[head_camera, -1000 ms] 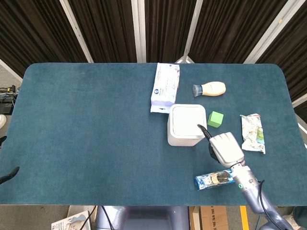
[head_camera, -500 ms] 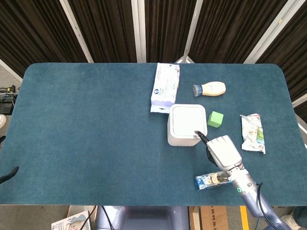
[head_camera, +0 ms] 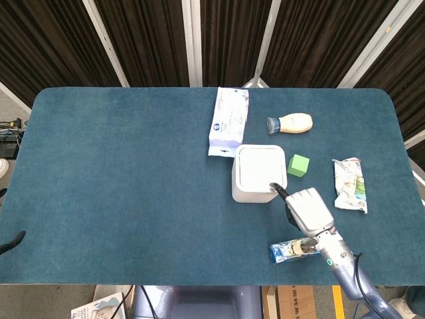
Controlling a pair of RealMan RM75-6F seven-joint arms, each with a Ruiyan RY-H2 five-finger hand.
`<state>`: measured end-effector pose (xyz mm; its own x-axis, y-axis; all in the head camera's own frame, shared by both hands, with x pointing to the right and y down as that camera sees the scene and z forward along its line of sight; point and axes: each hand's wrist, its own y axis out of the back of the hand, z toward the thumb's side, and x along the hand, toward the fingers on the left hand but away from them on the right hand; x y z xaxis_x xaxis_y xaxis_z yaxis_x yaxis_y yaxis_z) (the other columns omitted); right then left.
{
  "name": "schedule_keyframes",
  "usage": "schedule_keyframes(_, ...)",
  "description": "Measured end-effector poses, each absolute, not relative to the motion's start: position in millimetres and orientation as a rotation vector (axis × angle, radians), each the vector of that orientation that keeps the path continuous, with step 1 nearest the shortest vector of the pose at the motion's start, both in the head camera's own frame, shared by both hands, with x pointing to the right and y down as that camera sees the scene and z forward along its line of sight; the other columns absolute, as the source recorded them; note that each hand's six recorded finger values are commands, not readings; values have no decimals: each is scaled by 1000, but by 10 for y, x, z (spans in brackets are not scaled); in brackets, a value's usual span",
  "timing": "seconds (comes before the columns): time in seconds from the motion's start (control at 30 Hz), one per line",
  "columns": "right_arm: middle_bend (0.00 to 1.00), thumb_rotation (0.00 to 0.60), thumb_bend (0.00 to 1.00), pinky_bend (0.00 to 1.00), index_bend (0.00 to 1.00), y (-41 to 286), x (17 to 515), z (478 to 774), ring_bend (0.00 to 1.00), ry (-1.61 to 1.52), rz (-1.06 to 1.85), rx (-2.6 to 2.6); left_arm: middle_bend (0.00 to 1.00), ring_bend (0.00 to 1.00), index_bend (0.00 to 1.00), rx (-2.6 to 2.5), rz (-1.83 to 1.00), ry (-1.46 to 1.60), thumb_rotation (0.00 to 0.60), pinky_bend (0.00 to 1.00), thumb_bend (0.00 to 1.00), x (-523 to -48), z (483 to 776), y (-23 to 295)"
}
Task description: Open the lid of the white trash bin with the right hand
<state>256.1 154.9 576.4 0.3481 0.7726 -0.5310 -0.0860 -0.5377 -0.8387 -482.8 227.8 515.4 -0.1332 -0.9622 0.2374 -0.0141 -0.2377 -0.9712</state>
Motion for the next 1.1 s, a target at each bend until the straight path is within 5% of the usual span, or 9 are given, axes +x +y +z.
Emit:
schedule_keyframes(0.1,802,600,901,768,294,1546,2555,5753,774,-609,1295,-1775,61,0,163,-1317,-1489,1183,600,0,68,-4828,5154,2279)
schedule_keyframes(0.2,783,600,896,768,161,1537,2548,5733,754,-623,1286,-1772,61,0,163,-1317,-1491,1184,600,0,67,-4831,5154,2280)
schedule_keyframes(0.3,528,600,760,699,60,1522,2544,5695,578,-661,1269,-1775,61,0,163,-1316,-1492,1184,600,0,67,-4832,5154,2279)
schedule_keyframes(0.43,232,600,476,424,31,1510,2577,5628,295,-747,1247,-1802,61,0,162,-1316,-1493,1183,600,0,68,-4833,5157,2277)
schedule_keyframes(0.53,103,600,318,214,20,1498,2676,5544,135,-841,1233,-1799,61,0,163,-1316,-1491,1184,600,0,68,-4831,5157,2276)
schedule_keyframes(1.1,56,600,271,121,0,2023,3859,5547,85,-1018,1345,-1557,61,0,163,-1319,-1486,1180,600,0,68,-4802,5158,2287)
